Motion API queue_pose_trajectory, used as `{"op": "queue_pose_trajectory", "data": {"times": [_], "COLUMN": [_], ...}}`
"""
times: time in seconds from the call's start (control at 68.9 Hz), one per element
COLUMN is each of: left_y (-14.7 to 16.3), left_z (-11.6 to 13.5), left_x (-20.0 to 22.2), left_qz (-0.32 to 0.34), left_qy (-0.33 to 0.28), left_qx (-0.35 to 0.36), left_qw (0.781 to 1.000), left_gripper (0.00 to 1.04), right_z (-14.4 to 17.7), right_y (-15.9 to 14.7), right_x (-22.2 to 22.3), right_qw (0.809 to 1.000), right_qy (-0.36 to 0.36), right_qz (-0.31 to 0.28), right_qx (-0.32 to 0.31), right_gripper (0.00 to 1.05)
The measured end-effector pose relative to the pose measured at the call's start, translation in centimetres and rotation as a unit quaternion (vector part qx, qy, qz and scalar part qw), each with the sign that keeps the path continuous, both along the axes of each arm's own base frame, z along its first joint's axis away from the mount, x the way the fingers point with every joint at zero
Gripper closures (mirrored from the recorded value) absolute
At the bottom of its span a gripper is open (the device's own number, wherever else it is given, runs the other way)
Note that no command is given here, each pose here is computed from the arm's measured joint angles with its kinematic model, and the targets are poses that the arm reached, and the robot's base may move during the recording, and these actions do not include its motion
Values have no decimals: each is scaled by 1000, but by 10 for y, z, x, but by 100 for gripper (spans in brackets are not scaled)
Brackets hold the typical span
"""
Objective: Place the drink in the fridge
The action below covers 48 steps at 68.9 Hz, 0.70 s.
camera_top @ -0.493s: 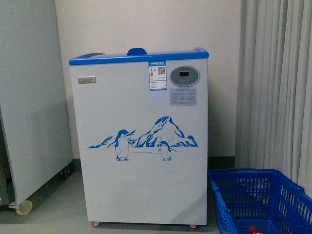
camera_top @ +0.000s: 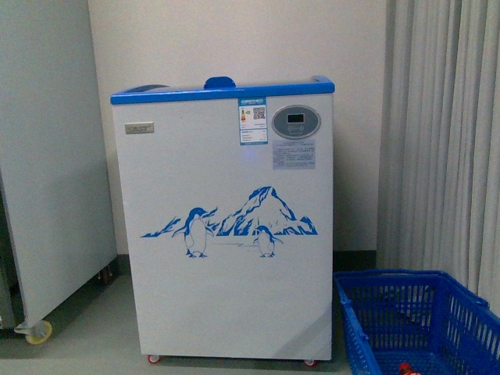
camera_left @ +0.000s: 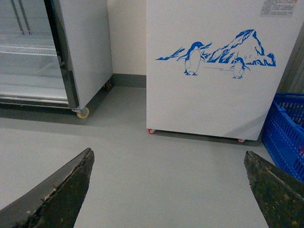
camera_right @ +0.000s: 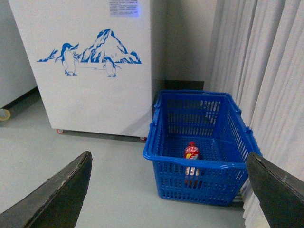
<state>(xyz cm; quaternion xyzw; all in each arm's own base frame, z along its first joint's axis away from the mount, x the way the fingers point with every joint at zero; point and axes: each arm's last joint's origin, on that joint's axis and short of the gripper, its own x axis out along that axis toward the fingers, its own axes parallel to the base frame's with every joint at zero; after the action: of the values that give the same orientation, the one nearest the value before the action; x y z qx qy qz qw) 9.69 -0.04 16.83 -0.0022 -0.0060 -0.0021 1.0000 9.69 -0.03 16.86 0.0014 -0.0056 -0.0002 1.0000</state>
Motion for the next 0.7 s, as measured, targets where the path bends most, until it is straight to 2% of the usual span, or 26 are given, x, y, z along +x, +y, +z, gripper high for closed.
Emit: {"op": "queue_pose_trajectory", "data": {"times": [0.696], "left_y": [0], "left_z": [0], "left_x": [0], "left_qz": [0], "left_qy": [0], "left_qx": [0], "left_qw": [1000], "left_gripper": [8], "right_z": [0], "right_y": [0], "right_x": [0], "right_qw": [1000], "right_qy": [0], "right_qz": [0], "right_qx": [0], "right_gripper": [8]}}
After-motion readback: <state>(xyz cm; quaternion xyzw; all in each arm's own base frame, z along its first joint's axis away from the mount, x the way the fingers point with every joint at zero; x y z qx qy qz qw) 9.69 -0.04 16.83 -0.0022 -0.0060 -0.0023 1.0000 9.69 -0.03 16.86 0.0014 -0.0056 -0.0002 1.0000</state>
